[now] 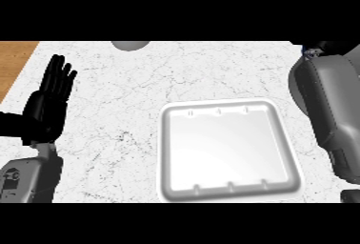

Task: Pick the can from the tray and place it in the pot

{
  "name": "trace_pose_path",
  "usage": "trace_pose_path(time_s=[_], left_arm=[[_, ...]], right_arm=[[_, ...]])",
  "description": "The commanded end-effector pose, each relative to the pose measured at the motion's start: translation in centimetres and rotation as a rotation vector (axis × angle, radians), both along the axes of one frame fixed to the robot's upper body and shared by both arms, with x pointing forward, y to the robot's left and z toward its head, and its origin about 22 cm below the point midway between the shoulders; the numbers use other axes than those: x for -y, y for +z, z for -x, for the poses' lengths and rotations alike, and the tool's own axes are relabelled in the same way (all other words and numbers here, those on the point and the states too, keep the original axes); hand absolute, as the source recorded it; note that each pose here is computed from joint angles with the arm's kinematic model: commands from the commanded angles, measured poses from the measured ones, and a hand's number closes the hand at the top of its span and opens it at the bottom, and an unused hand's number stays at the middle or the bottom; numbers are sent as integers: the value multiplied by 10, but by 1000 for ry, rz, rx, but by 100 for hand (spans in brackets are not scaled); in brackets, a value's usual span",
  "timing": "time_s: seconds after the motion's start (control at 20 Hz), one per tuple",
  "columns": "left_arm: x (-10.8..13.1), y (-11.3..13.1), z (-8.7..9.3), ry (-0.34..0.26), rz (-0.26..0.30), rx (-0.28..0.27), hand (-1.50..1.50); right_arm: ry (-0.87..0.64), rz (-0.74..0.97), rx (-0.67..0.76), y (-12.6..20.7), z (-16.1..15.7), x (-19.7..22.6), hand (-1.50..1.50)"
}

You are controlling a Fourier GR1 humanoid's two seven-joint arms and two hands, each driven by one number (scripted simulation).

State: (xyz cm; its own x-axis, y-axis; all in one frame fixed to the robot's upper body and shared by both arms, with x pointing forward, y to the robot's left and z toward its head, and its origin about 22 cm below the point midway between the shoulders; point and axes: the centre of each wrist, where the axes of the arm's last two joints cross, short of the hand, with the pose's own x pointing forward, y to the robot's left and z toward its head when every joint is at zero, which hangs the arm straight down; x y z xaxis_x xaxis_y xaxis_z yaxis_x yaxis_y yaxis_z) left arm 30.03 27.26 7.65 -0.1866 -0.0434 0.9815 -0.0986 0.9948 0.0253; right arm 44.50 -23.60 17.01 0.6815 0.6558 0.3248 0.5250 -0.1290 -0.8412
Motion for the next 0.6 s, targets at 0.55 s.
trace_pose_path(time_s=[0.55], left_arm=[[2, 19, -6, -8, -4, 7, 0]], right_arm=[[-22, -50, 18, -58, 63, 159, 150]])
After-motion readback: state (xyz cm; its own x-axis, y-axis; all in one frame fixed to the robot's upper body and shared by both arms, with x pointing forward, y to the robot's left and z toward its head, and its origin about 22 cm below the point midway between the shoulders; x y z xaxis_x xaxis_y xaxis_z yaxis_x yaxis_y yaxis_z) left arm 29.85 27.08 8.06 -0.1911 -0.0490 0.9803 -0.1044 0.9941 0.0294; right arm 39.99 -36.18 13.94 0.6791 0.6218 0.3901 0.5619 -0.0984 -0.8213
